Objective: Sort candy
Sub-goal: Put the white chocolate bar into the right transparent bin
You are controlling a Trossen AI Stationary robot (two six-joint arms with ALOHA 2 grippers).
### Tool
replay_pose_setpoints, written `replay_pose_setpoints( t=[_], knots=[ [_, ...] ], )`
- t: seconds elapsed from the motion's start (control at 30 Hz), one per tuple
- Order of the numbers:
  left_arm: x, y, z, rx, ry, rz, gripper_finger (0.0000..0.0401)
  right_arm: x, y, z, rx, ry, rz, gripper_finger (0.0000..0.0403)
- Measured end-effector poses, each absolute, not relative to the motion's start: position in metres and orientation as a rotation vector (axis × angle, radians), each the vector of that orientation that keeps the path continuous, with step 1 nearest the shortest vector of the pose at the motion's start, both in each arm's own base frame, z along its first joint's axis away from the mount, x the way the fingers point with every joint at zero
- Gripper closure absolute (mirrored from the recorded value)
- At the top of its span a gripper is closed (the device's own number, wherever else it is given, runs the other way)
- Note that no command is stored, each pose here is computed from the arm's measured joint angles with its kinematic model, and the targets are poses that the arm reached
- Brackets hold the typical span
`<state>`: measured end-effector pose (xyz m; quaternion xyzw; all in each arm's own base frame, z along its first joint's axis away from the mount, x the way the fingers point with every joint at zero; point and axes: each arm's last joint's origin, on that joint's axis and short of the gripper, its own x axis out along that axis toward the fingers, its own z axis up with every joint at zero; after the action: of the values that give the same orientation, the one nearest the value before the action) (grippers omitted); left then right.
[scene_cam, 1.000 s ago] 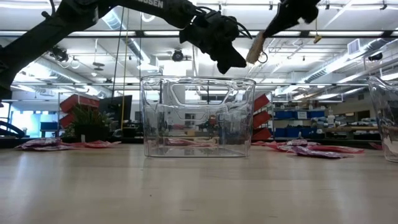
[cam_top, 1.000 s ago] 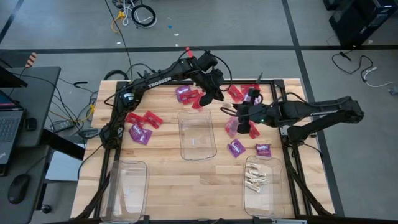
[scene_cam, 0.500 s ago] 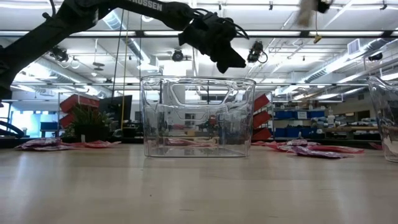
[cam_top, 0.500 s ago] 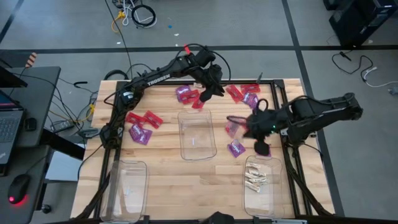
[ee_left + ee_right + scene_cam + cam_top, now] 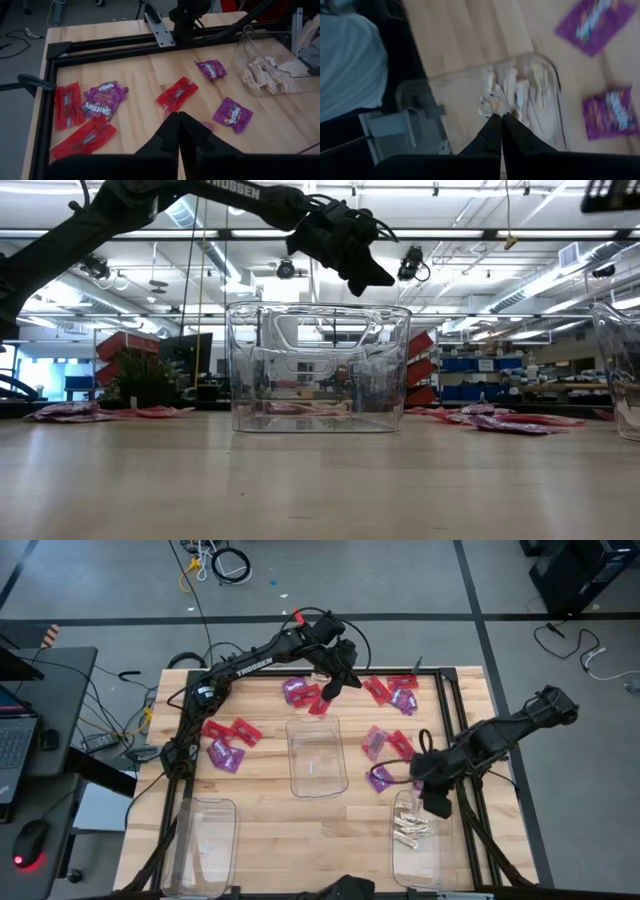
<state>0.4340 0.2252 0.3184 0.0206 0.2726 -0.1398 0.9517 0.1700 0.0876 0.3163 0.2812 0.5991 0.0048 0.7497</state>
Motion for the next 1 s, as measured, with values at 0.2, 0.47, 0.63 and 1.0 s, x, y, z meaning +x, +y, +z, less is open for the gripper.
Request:
replay_pose_setpoints(
  t=[0.2,0.47,0.63,1.0],
  knots=[
    [0.429,0.235,0.317,0.039,0.578,-0.234,0.0398,0.173,0.092,0.283,0.639,1.363,0.044,0.0403],
    [0.412,0.254,0.31,0.039,0.695,-0.124,0.04,0.167,0.091,0.249,0.661,1.462,0.016,0.0403],
    [0.399,0.267,0.305,0.061,0.791,-0.043,0.04,0.171,0.093,0.251,0.677,1.415,0.04,0.0392],
    [0.365,0.296,0.293,0.002,0.944,0.036,0.0385,0.173,0.092,0.251,0.764,1.406,-0.028,0.0266]
  ],
)
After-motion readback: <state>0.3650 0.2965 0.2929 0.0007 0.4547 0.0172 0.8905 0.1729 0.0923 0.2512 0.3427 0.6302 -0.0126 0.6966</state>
